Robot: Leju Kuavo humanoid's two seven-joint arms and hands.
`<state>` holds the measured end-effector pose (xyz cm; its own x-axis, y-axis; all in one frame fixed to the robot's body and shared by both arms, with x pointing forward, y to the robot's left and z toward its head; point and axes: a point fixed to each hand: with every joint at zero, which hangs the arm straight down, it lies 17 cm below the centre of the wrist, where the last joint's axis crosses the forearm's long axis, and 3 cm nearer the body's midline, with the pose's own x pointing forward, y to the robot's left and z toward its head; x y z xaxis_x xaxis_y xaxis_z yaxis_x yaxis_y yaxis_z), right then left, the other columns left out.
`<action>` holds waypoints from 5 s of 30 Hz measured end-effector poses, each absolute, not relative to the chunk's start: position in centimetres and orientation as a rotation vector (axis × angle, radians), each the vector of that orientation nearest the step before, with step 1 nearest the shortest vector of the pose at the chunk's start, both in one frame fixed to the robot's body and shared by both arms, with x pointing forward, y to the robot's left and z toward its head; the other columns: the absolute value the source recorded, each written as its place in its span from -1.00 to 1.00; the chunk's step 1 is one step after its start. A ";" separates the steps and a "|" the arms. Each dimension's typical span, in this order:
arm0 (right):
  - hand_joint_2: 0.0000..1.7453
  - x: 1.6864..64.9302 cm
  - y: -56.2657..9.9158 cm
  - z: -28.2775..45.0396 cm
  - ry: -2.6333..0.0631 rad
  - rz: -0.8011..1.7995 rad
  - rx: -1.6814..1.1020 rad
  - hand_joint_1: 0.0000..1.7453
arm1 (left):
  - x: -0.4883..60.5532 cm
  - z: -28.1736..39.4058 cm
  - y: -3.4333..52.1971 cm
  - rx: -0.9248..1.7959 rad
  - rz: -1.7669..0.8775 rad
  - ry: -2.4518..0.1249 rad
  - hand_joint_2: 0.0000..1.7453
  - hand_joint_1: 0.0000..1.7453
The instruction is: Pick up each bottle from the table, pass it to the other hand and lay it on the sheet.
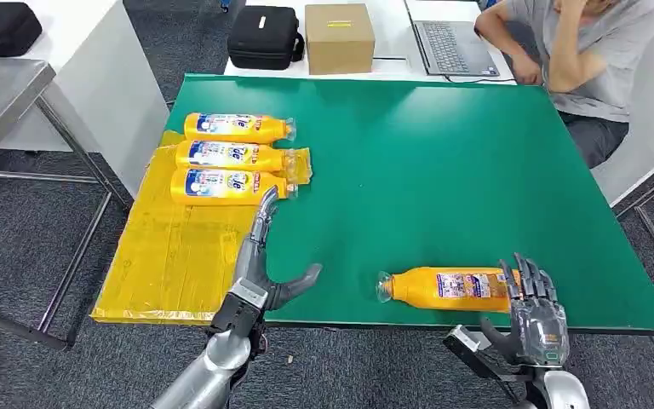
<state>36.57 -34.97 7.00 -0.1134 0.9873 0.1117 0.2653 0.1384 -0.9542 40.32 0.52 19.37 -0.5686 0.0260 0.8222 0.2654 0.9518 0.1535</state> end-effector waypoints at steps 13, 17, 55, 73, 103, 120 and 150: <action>1.00 37.7 -35.5 5.3 -1.475 1.082 -1.267 -1.00 | 40.4 19.2 0.7 -0.196 -0.318 -2.154 1.00 -1.00; 1.00 38.0 -36.3 2.9 -1.407 1.107 -1.233 -1.00 | 40.5 18.9 0.7 -0.181 -0.323 -2.152 1.00 -1.00; 1.00 41.2 -37.2 0.3 -1.410 1.085 -1.138 -1.00 | 41.5 19.6 1.3 -0.130 -0.309 -2.168 1.00 -1.00; 1.00 41.3 -38.8 -2.7 -1.350 1.136 -1.008 1.00 | 41.6 19.9 1.0 -0.153 -0.300 -2.168 1.00 -1.00; 1.00 41.9 -39.5 0.2 -1.544 0.886 -0.996 1.00 | 41.8 20.4 1.1 -0.131 -0.291 -2.183 1.00 -1.00; 1.00 39.9 -40.6 2.0 -1.605 0.507 -1.031 1.00 | 41.7 19.4 1.2 -0.157 -0.246 -2.138 1.00 -1.00; 1.00 40.4 -32.6 12.3 -1.926 0.318 -1.015 1.00 | 38.5 13.9 -7.0 -0.596 -0.235 -1.817 1.00 -1.00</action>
